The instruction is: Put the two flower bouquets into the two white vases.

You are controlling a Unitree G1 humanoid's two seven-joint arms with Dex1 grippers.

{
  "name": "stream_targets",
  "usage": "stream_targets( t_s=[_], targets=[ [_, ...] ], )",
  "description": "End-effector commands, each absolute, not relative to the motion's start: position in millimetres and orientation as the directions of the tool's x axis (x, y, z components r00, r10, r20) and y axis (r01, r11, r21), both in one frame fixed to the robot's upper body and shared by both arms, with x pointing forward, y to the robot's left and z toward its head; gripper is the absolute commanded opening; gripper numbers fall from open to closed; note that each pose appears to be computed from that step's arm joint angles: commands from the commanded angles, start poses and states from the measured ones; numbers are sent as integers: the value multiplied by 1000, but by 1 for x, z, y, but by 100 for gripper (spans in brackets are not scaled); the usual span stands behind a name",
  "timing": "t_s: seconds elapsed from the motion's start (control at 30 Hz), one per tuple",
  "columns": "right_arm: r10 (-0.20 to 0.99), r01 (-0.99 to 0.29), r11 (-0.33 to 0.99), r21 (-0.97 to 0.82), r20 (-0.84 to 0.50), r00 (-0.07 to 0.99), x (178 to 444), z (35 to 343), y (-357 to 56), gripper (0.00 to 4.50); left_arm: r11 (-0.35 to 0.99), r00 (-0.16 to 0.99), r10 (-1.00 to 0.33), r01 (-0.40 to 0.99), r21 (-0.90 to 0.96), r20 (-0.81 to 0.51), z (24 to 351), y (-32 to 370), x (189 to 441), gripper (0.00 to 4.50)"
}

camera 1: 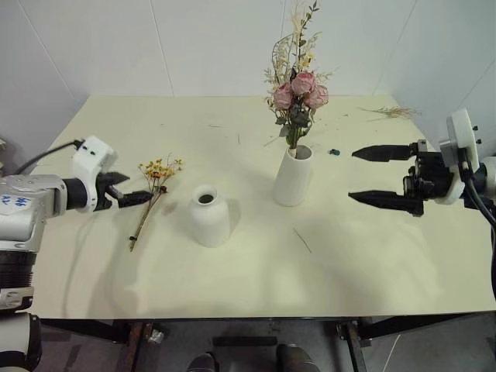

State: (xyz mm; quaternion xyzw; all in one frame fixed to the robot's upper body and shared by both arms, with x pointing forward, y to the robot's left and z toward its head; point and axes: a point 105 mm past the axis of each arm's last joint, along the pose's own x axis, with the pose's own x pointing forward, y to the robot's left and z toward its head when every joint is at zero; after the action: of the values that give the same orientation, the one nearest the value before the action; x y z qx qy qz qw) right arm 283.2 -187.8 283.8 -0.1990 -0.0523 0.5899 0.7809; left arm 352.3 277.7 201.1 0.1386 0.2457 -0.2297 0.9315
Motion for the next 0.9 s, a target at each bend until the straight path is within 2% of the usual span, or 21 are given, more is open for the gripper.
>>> stream_targets(
  t_s=[0.03,0.2,0.43,0.57,0.77,0.9],
  targets=[
    [955,-908,159,-389,-172,241,267,290,-181,447,887,776,-266,430,171,-571,200,286,348,450],
    [966,-902,167,-397,-117,230,266,294,-170,447,894,735,-222,416,168,-641,178,280,344,450],
    [985,-920,108,-377,-84,150,251,291,-157,447,908,725,-228,399,127,-650,162,273,352,450],
    [989,-907,109,-407,-47,140,248,282,-152,447,908,723,-232,400,121,-651,158,268,356,450],
    [988,-906,149,-397,85,126,246,269,-144,447,917,691,-234,390,80,-684,144,266,361,450],
    [986,-907,156,-390,117,120,245,268,-149,450,922,681,-234,383,65,-694,138,270,362,365]
  ],
)
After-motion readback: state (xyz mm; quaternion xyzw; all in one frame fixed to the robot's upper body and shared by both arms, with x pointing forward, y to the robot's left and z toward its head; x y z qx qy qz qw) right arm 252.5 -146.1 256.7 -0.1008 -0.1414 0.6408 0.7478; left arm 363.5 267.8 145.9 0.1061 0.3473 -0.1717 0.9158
